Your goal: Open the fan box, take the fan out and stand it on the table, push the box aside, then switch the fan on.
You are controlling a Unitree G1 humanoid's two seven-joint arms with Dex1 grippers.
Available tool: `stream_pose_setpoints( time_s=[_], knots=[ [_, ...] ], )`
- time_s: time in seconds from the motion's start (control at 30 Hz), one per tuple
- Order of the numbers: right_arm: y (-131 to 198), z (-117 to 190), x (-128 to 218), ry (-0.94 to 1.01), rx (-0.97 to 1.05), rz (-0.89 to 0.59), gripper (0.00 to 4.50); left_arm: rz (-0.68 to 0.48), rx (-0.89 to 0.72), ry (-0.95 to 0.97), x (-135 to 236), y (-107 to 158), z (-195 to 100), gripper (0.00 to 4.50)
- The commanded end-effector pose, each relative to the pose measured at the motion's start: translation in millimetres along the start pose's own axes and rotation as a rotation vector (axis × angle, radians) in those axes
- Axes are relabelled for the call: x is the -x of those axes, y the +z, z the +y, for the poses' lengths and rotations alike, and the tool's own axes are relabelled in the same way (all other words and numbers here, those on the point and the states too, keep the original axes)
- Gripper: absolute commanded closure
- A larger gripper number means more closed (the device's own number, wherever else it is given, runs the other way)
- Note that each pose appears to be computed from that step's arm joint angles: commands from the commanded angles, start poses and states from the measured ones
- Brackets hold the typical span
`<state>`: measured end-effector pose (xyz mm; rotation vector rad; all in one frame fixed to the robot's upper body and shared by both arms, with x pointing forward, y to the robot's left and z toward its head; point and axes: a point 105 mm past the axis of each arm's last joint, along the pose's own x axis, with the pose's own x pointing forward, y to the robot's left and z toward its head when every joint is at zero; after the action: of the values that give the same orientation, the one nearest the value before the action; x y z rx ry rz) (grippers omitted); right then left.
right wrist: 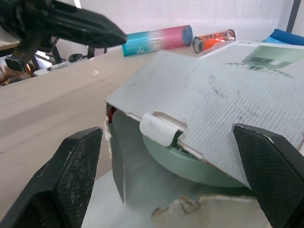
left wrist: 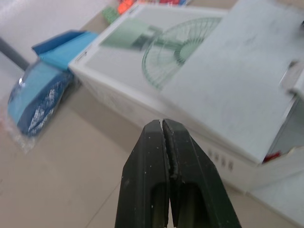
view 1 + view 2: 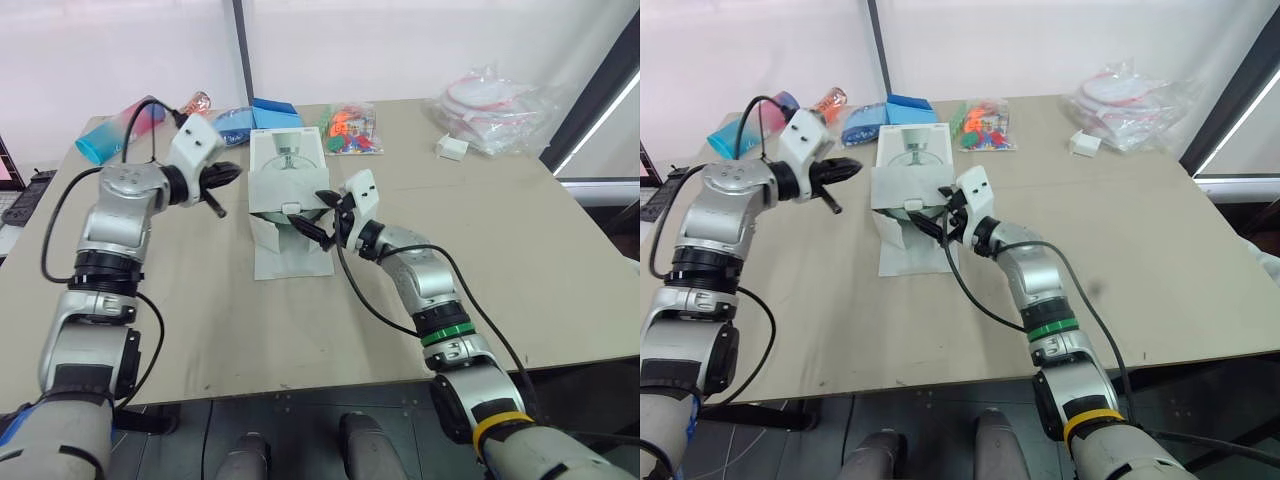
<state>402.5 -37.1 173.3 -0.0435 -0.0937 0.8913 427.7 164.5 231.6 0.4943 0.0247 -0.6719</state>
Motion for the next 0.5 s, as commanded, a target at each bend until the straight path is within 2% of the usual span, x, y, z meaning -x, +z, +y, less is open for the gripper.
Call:
stream_pose_setpoints(
  time_s=[0.03, 0.13, 0.33, 0.5],
  knots=[
    [17.0, -2.1, -4.2, -0.006, 0.045, -0.047, 0.0, -0.108, -0.01, -0.02, -11.9, 37.0, -10.8, 4.36],
    [15.9, -1.1, -3.8, -0.005, 0.055, -0.042, 0.0, -0.077, 0.037, -0.027, -31.7, 28.0, -19.1, 4.36],
    [24.8, 6.5, 3.6, 0.023, 0.065, -0.056, 0.0, 0.045, 0.08, -0.017, -49.9, -11.1, -25.2, 4.36],
    [41.7, 15.8, 12.6, 0.048, 0.084, -0.048, 0.0, 0.074, 0.089, -0.03, -53.3, -22.8, -28.5, 4.36]
  ],
)
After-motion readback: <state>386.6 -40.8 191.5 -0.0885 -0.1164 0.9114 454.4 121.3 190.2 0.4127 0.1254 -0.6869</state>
